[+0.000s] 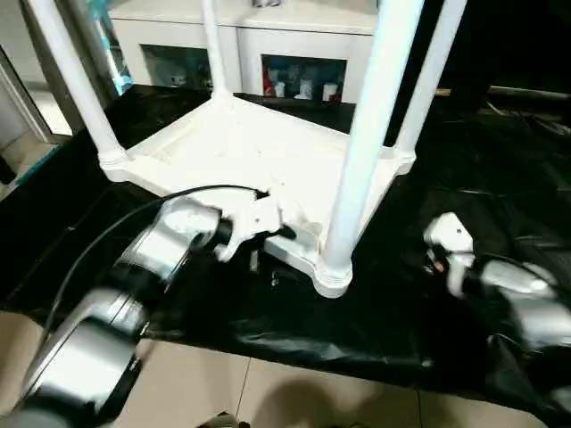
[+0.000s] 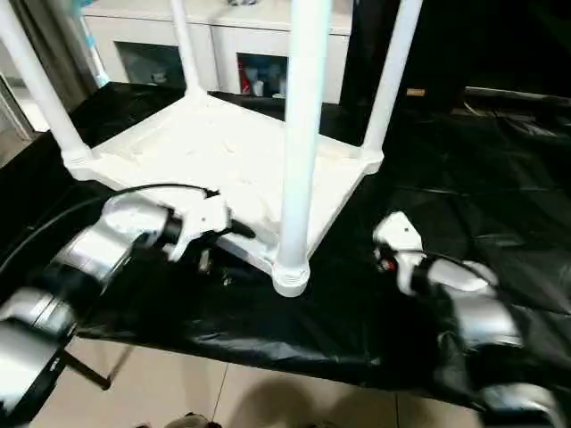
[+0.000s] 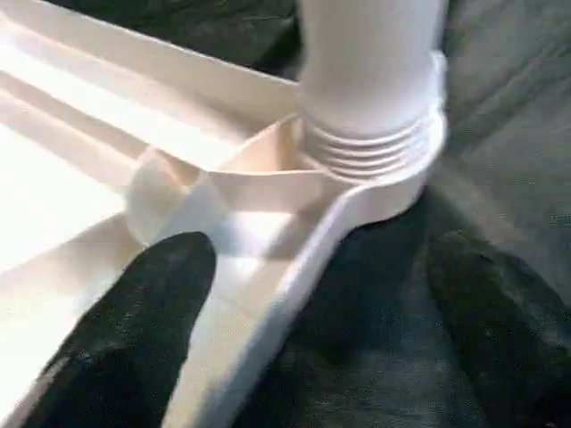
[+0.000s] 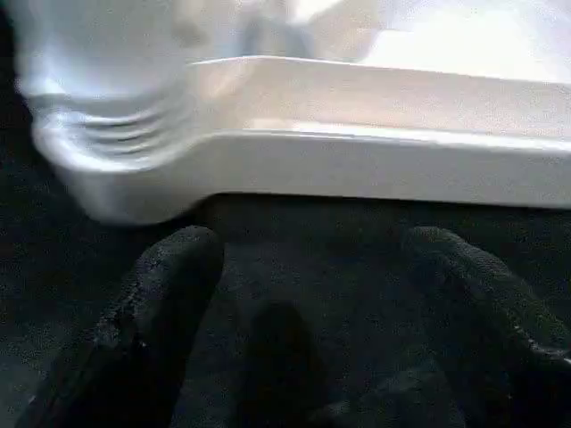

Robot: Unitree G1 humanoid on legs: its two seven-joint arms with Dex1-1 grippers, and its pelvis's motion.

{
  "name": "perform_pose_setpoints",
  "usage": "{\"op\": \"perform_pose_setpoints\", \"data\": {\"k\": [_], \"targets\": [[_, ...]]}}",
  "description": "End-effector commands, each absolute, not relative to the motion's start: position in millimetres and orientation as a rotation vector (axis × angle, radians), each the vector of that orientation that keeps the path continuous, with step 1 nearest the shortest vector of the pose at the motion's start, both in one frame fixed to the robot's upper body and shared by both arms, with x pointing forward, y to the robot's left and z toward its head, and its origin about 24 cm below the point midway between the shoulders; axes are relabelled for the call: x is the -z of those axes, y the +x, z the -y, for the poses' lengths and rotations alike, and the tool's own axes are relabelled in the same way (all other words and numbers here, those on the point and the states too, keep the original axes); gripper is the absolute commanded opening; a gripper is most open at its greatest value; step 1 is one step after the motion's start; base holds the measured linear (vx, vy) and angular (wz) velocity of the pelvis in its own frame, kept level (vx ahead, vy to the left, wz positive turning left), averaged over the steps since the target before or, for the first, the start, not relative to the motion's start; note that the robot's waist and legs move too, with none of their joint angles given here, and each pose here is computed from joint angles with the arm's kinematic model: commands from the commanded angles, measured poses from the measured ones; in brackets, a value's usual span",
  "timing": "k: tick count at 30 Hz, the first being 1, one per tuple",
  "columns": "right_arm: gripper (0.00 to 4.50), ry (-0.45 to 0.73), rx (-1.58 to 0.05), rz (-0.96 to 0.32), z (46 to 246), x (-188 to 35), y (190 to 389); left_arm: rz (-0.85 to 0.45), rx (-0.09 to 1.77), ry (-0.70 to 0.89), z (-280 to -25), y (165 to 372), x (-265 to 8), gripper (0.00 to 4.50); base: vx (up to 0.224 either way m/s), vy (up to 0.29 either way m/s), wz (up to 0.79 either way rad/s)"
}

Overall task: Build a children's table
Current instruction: Rotate table base

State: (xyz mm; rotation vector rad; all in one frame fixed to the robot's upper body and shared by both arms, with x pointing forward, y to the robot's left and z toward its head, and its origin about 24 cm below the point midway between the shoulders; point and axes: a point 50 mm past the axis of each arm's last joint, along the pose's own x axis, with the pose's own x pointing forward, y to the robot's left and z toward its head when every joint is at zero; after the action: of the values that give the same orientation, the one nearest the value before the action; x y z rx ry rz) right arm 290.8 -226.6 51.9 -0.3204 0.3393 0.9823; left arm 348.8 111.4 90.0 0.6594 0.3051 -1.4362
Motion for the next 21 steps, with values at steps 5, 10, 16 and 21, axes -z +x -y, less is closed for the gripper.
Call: {"op": "perform_pose_setpoints", "data": {"k": [5,10,16,21], "targets": [[3.67,-0.371,-1.131,-0.362,216.5,-71,279.9,-0.280,1.465,0.749,-102,357,-94,3.70,0.000,0.000,0.00],[3.67,-0.394,-1.173,-0.398,218.8,-78,270.7,-0.330,1.523,0.796,-98,357,-91,3.22,0.000,0.000,0.00],[3.67,-0.407,-1.204,-0.434,222.4,-89,258.1,-0.340,1.522,0.871,-92,361,-92,2.79,0.000,0.000,0.00],[3.67,-0.405,-1.245,-0.456,219.2,-94,250.4,-0.342,1.511,0.928,-86,362,-91,2.32,0.000,0.000,0.00]]}}
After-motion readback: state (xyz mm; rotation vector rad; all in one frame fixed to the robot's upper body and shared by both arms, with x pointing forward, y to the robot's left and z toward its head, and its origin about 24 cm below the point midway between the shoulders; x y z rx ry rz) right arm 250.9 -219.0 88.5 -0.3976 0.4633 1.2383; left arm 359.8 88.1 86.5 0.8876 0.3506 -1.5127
